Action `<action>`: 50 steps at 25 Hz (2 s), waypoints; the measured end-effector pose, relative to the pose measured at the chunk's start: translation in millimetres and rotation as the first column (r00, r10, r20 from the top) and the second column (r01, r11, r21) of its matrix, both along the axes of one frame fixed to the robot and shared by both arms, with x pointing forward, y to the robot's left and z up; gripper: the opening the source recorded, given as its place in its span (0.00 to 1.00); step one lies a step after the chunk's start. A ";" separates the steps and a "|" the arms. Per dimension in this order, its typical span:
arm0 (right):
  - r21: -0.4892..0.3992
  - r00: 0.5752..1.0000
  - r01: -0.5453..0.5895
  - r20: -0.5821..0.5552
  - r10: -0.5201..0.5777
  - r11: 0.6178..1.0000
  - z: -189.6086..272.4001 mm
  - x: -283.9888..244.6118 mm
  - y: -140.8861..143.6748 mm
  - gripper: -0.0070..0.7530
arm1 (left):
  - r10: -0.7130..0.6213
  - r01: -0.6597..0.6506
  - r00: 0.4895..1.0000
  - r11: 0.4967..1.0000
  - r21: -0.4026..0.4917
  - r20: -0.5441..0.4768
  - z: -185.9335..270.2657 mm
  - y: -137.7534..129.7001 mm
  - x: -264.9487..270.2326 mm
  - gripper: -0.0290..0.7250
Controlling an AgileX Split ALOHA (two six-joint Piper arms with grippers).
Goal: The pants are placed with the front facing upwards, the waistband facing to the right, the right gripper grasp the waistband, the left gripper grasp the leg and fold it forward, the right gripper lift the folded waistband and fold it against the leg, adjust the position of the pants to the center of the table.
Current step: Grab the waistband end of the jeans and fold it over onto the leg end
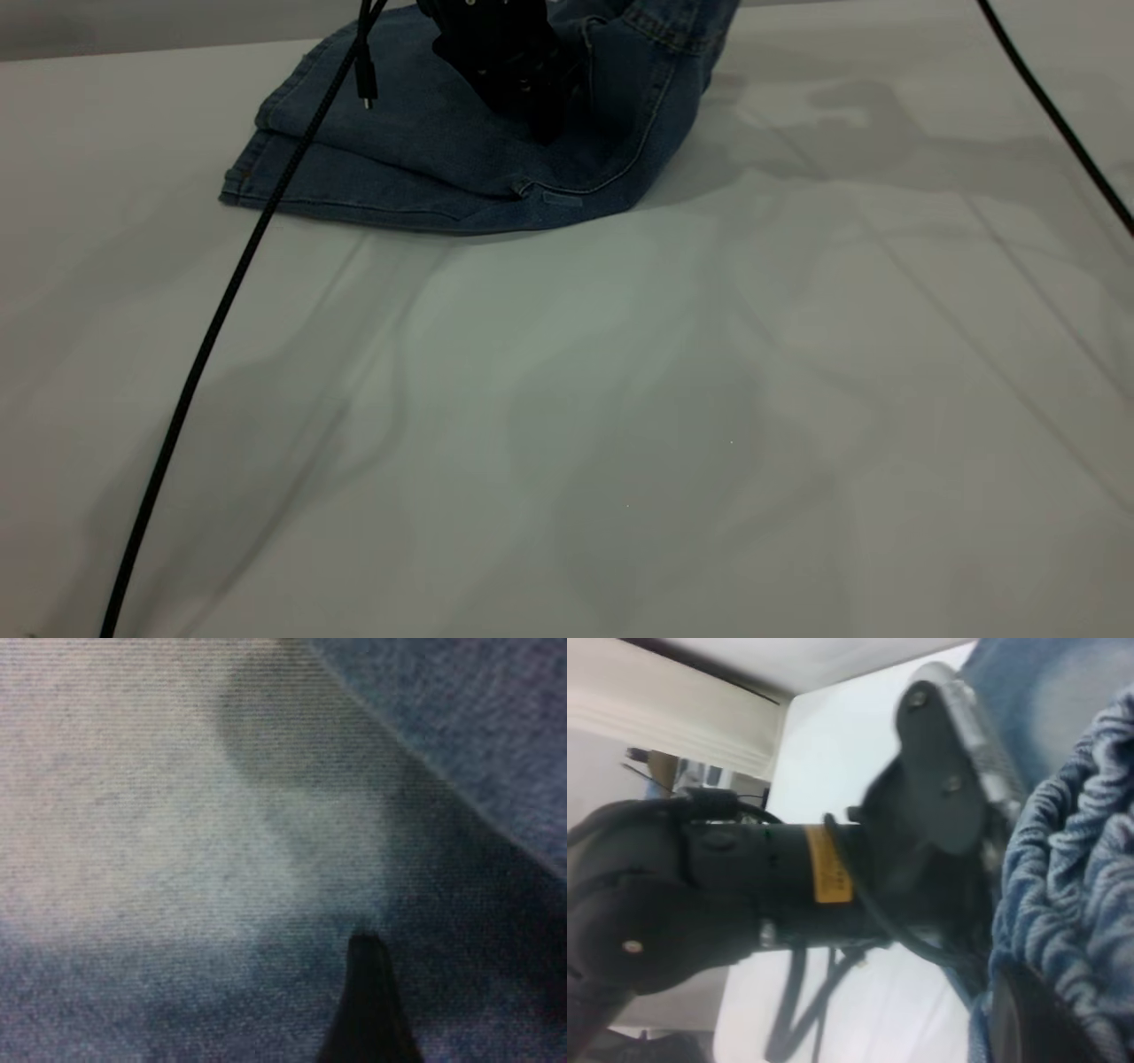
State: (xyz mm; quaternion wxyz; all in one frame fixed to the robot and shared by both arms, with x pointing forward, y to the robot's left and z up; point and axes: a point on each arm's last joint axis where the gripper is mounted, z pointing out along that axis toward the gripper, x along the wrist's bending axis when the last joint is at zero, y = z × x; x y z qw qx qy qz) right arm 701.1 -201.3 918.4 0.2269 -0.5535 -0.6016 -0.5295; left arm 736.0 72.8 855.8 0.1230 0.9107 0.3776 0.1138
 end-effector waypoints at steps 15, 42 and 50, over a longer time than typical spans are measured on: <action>0.002 1.000 -0.004 -0.001 0.004 1.000 -0.3 -0.3 -0.2 0.09 | 0.040 -0.035 0.999 0.988 0.150 -0.030 81.4 36.2 -5.7 0.68; 0.088 1.000 -0.029 -0.007 0.030 0.996 6.6 -2.6 2.4 0.09 | 0.203 -0.187 0.970 0.974 0.126 -0.132 10.0 89.2 16.3 0.68; 0.122 0.998 -0.053 0.023 0.050 0.991 20.2 1.7 4.4 0.09 | 0.204 -0.185 0.968 0.974 0.133 -0.146 1.3 89.3 15.8 0.68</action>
